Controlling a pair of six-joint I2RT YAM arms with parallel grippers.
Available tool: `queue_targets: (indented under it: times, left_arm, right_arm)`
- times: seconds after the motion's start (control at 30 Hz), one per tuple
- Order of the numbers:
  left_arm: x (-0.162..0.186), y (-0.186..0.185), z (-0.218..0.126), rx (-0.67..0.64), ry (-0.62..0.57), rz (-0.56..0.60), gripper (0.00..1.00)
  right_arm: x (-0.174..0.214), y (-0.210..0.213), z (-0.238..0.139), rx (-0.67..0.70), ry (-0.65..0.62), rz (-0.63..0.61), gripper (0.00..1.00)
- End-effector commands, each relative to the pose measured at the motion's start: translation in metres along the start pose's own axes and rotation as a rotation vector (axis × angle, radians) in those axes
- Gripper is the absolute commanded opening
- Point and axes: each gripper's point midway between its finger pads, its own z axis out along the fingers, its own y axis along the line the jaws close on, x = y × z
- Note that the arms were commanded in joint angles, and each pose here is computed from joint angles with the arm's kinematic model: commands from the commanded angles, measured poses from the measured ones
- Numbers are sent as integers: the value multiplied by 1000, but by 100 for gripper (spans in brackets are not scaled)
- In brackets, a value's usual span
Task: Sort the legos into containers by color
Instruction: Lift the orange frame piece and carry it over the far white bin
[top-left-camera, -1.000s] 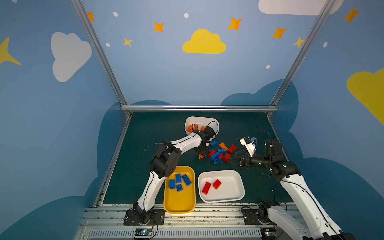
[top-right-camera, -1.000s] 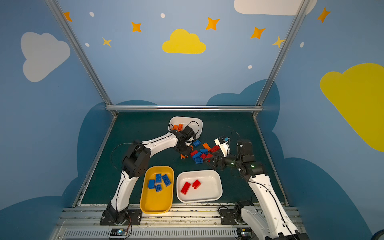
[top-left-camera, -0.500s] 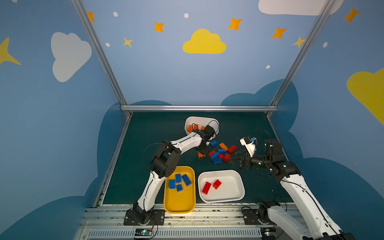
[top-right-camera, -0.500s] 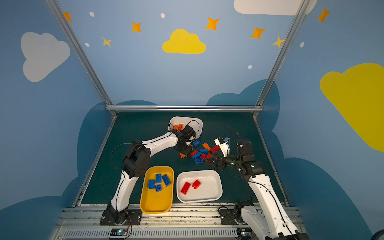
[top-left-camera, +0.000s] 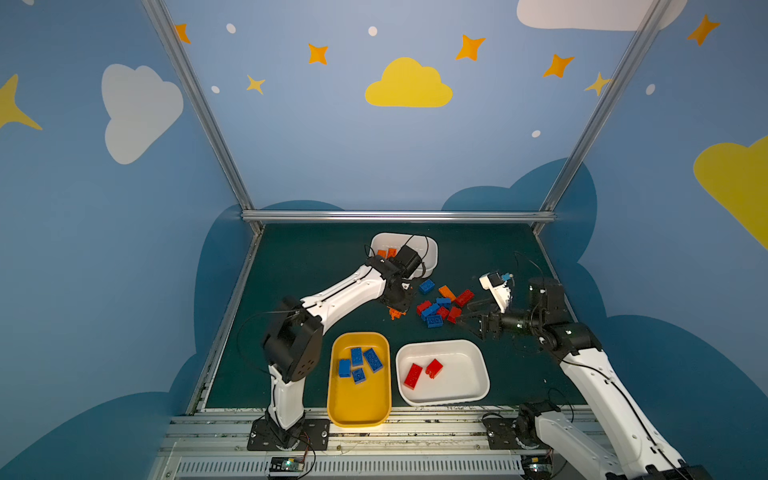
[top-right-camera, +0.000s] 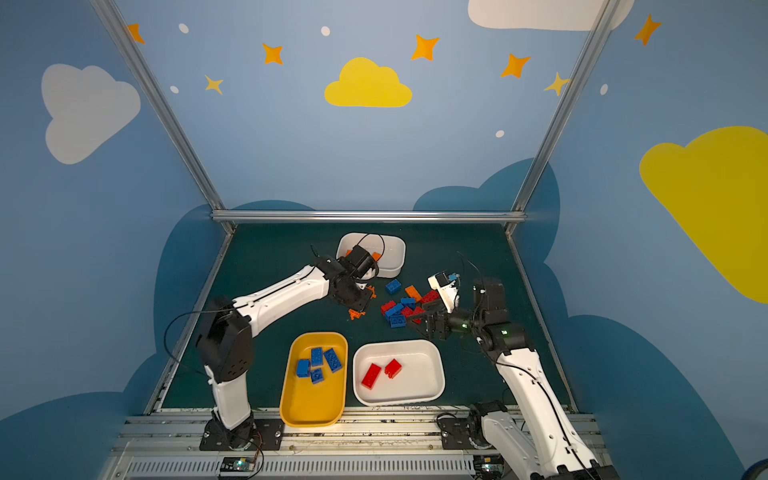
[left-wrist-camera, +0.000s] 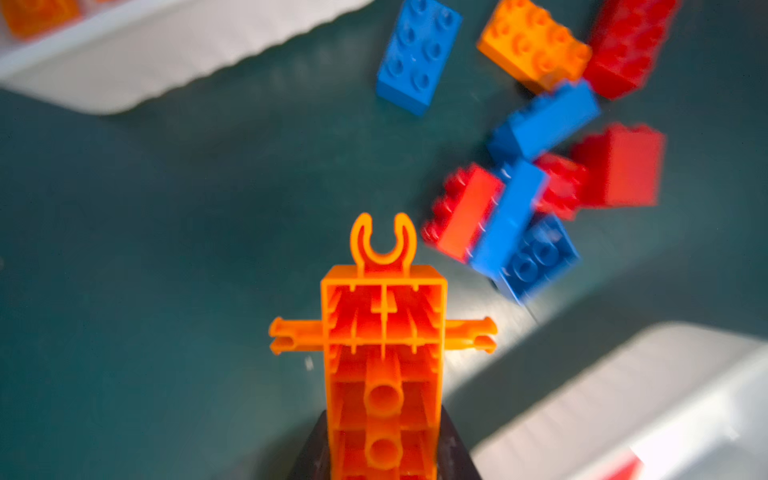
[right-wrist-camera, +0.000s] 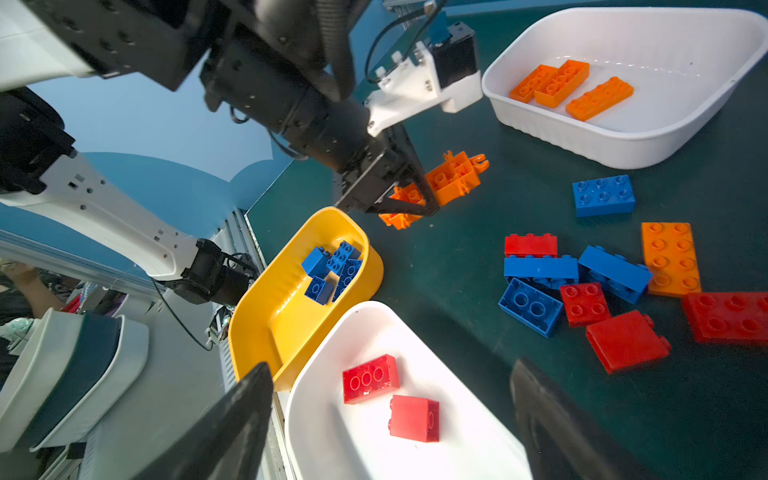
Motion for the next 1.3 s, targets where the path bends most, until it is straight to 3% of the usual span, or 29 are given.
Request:
queue_targets:
  times: [0.0, 0.2, 0.4, 0.53, 0.8, 1.03, 1.27]
  left_arm:
    - [53, -5, -9, -6, 125, -70, 25]
    - [96, -12, -38, 27, 128, -155, 25]
    - [101, -11, -54, 39, 71, -236, 25]
    - [63, -7, -59, 45, -79, -276, 25]
    - [-49, 11, -60, 138, -325, -372, 24]
    - [-113, 38, -25, 94, -333, -381, 25]
    - [-160, 67, 18, 14, -324, -308, 25]
  right_arm:
    - [2, 10, 5, -62, 3, -3, 89]
    - [11, 14, 16, -97, 30, -6, 89]
    - [15, 14, 24, -107, 49, -6, 89]
    - [11, 12, 25, -99, 41, -16, 89]
    - [1, 11, 24, -81, 25, -42, 88]
    - [-7, 4, 26, -54, 21, -53, 89]
    - [-20, -8, 24, 3, 8, -66, 88]
